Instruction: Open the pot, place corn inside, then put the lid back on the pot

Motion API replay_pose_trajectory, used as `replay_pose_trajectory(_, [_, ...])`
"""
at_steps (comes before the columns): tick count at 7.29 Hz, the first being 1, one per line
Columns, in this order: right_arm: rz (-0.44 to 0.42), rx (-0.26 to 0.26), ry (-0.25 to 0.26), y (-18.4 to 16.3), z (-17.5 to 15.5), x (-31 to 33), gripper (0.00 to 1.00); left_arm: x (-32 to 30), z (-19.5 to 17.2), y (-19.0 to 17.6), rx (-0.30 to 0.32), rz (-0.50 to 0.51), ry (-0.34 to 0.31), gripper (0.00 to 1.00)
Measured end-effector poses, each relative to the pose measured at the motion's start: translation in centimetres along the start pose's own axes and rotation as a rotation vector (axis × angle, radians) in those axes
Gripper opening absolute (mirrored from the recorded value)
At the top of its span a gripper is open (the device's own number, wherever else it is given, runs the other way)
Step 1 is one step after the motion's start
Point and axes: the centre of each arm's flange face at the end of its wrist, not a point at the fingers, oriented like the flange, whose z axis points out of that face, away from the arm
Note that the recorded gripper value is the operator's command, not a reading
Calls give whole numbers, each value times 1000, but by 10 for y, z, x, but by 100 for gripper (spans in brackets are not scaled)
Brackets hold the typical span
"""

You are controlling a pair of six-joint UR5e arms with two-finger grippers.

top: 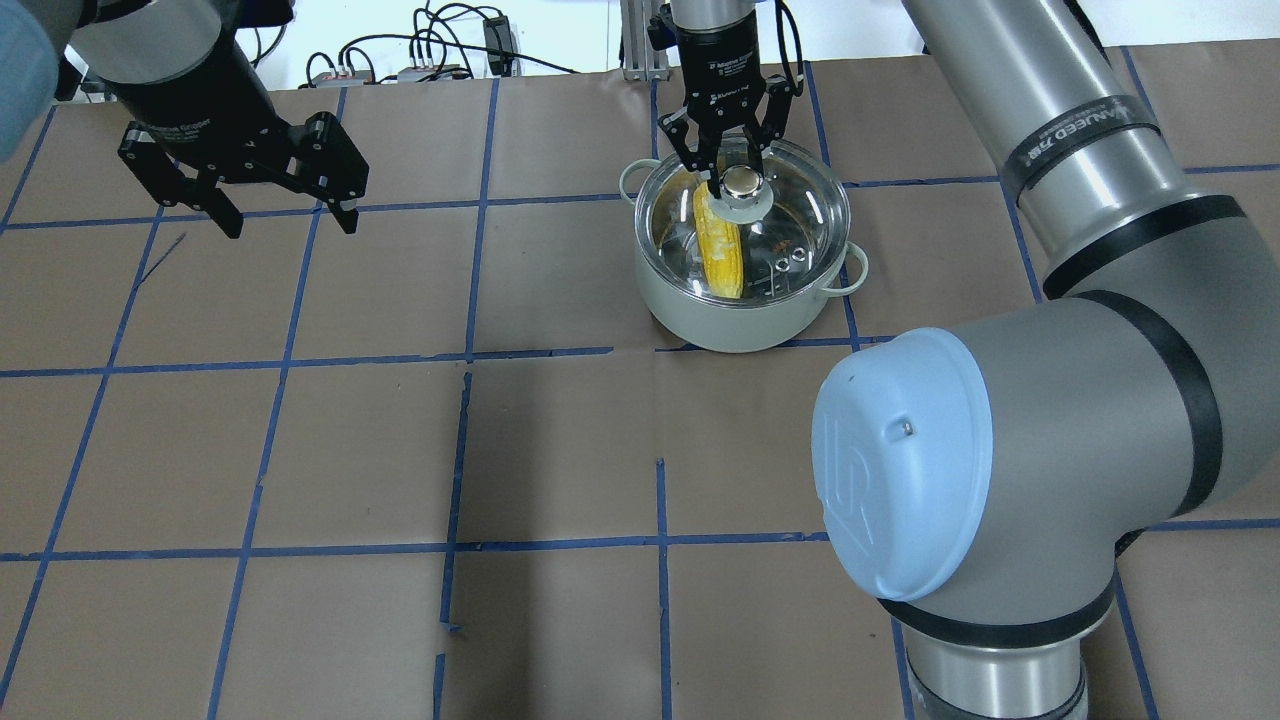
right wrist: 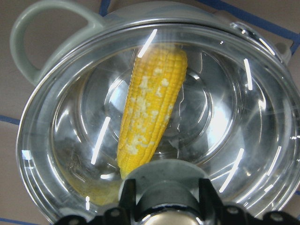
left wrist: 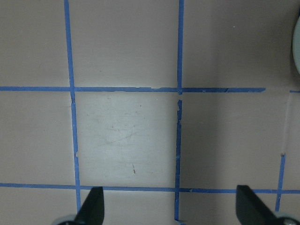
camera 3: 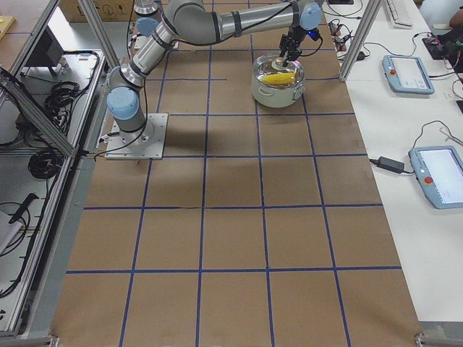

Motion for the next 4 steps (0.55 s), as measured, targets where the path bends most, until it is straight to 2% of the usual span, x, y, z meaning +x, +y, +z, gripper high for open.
replay_pose_trajectory(4, [-12,8,0,-1,-3,5,39,0,1,0,-3,0,0,100])
